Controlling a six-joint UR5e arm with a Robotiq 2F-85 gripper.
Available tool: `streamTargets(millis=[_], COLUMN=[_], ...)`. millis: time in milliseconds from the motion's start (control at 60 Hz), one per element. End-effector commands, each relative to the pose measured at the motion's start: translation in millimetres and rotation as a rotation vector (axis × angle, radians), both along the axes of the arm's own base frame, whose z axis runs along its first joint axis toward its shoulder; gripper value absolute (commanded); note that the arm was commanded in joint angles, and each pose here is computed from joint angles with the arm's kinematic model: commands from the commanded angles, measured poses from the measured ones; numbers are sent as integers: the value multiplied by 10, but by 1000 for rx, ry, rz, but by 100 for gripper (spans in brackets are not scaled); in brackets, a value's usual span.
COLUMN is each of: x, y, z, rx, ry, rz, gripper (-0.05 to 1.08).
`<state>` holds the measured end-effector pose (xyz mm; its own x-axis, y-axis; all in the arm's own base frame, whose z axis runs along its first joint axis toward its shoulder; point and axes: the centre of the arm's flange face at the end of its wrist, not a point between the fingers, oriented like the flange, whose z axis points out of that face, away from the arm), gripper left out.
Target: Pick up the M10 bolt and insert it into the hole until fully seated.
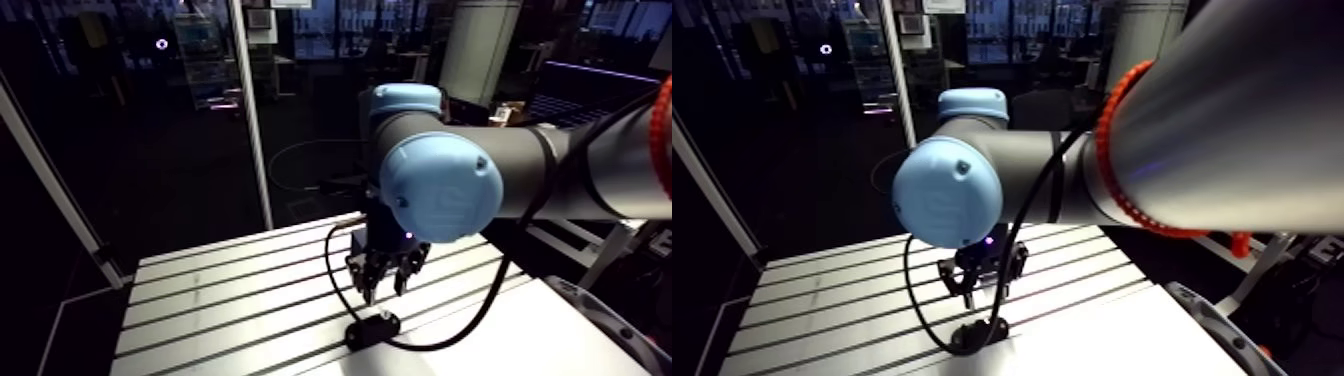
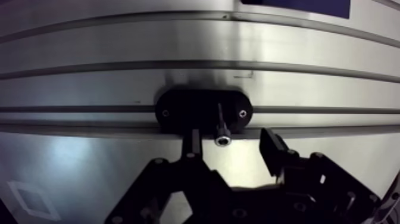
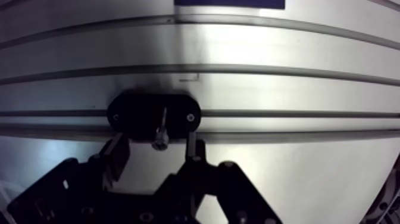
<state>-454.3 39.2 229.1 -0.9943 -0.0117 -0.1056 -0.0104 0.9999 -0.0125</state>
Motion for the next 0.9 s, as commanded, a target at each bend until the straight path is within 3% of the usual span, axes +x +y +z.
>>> streamTargets(millis=[17, 900], x=[28, 66], y=[-10, -17], z=[-42, -200], rx=[-2, -9], ry=[-10, -31], rz=[0, -5], gripper=[44, 48])
